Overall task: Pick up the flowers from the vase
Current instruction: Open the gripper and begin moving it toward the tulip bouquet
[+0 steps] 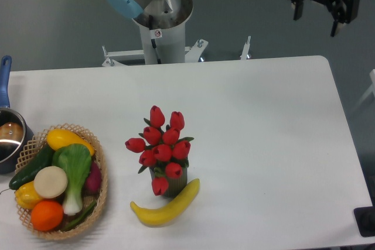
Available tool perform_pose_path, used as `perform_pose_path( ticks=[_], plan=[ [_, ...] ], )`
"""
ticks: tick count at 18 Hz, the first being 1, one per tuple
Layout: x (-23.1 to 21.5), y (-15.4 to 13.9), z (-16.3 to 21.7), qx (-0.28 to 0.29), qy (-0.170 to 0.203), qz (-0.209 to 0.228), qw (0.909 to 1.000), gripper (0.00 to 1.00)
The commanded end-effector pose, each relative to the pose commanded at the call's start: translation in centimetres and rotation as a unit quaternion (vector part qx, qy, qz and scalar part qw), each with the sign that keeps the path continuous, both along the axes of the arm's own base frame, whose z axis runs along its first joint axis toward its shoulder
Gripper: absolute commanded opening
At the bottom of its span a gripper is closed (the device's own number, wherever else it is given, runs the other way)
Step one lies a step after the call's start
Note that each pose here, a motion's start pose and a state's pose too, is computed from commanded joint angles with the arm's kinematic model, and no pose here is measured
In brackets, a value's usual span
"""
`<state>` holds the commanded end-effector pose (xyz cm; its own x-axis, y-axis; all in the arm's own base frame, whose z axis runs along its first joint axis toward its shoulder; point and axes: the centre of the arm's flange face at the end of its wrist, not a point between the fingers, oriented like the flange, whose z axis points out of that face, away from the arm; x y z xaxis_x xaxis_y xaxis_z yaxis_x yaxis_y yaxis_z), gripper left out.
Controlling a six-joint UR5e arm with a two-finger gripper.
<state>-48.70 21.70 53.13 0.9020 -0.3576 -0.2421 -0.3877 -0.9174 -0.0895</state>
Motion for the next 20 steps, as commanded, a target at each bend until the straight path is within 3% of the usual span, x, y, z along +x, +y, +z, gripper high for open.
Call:
perform_pose_path(
  ticks=[12,20],
  plan=[
    [0.4,0.8,-1.8,0.030,-0.021,-0.007,0.9993,1.00],
    [2.1,2.7,-4.8,0.150,-0.043,0.087,0.9839,1.00]
  ],
)
